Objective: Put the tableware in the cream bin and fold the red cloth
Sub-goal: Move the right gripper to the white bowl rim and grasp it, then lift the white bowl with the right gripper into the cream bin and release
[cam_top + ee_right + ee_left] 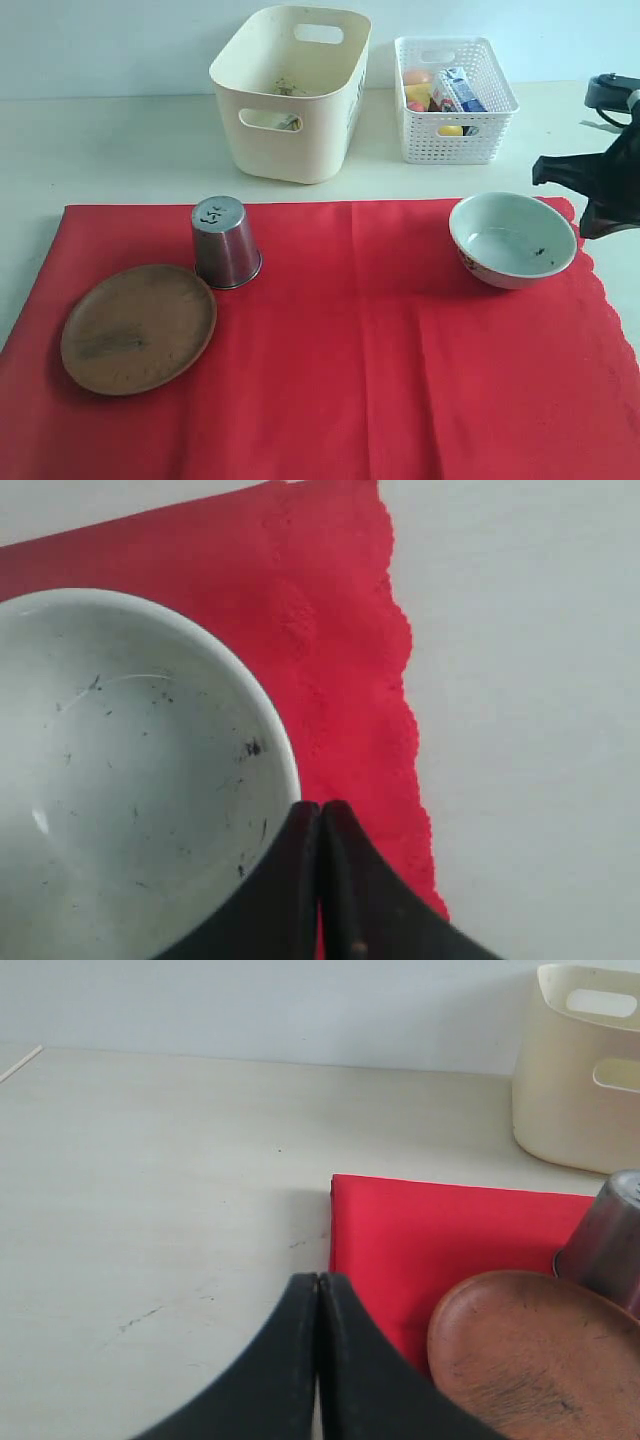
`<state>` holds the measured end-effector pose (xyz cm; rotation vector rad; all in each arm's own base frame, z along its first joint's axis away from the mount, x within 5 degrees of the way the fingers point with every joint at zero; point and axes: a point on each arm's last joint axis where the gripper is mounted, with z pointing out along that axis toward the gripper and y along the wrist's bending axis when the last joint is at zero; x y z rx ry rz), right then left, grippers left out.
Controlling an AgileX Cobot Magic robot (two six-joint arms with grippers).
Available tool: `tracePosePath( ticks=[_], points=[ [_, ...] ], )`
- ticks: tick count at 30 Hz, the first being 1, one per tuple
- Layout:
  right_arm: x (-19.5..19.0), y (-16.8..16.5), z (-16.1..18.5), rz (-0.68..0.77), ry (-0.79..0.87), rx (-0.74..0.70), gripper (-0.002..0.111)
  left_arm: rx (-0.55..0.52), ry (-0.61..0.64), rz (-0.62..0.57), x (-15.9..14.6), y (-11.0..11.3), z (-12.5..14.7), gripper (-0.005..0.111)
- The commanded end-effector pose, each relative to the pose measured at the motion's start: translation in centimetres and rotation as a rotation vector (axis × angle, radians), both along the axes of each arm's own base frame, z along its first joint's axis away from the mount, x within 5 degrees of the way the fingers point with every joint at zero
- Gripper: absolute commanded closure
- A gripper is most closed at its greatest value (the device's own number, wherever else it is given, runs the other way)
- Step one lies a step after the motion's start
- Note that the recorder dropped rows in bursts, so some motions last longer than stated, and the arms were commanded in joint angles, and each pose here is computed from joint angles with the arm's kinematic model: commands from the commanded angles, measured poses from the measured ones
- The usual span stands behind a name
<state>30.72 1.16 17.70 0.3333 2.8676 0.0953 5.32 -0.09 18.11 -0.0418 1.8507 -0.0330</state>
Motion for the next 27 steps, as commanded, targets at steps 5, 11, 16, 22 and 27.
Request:
tracePosePath(
  ticks=[5, 11, 16, 22, 27],
  points=[
    [0.3, -0.3, 0.0, -0.002, -0.042, -0.016, 0.089, 0.0, -0.015, -0.005, 0.0, 0.0, 0.0, 0.105],
    [0.8, -0.2, 0.0, -0.017, -0.086, 0.002, 0.059, 0.0, -0.015, -0.005, 0.0, 0.0, 0.0, 0.105],
    [1.4, -0.2, -1.6, 0.011, -0.073, -0.007, 0.054, 0.0, -0.015, -0.005, 0.0, 0.0, 0.0, 0.105],
    [1.8, 0.6, -3.7, 0.037, -0.038, 0.079, 0.059, 0.0, -0.015, -0.005, 0.0, 0.0, 0.0, 0.105],
    [2.0, 1.0, -4.8, 0.208, -0.031, 0.07, 0.067, 0.0, -0.015, -0.005, 0.0, 0.0, 0.0, 0.105]
  ],
)
